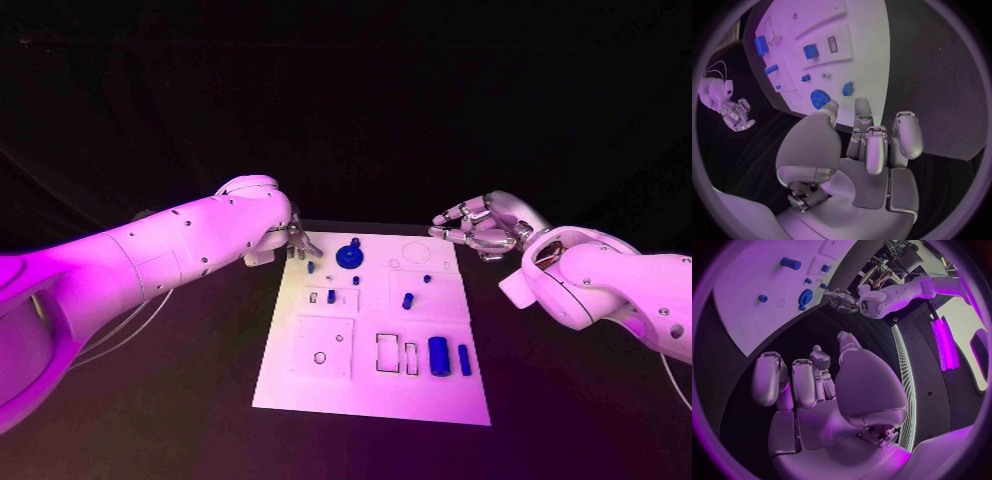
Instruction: Assemble the parts on the task board
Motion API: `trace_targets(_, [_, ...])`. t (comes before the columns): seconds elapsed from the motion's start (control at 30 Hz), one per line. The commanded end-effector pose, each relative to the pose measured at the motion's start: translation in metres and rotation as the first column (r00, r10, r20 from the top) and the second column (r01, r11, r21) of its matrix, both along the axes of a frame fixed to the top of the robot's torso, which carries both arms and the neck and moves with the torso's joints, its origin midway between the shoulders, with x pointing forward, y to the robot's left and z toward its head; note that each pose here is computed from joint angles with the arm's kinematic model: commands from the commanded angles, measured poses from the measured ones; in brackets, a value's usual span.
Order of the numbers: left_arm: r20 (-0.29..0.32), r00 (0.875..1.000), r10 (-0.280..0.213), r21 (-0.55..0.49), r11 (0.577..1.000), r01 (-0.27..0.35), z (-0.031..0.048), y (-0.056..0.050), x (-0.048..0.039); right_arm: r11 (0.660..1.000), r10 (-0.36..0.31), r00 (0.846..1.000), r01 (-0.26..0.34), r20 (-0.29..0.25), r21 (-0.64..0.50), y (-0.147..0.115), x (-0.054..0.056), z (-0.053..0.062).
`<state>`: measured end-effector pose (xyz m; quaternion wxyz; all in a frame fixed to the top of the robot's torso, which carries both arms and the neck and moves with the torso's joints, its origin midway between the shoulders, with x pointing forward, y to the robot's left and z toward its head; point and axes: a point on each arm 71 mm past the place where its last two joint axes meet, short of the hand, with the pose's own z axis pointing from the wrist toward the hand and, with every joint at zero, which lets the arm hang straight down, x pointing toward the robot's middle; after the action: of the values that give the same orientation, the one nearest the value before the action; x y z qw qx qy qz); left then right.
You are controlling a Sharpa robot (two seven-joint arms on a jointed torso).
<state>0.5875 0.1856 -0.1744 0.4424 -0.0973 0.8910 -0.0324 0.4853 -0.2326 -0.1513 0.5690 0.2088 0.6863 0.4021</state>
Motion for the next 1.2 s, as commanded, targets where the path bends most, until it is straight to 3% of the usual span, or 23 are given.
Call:
trace_targets(0.03, [-0.011, 1.0, -0.017, 0.02, 1.0, 0.017, -0.0004, -0.0029, -0.0006, 1.0, 0.016, 1.0, -0.016, 0.004, -0.008, 0.0017, -0.0007, -0.0001])
trace_targets(1.2, [-0.038, 0.999, -0.029, 0.027, 0.999, 0.03, -0.0066, -0.0076, -0.0022, 1.0, 0.017, 1.0, -0.017, 0.004, -0.007, 0.0025, -0.0004, -0.0002])
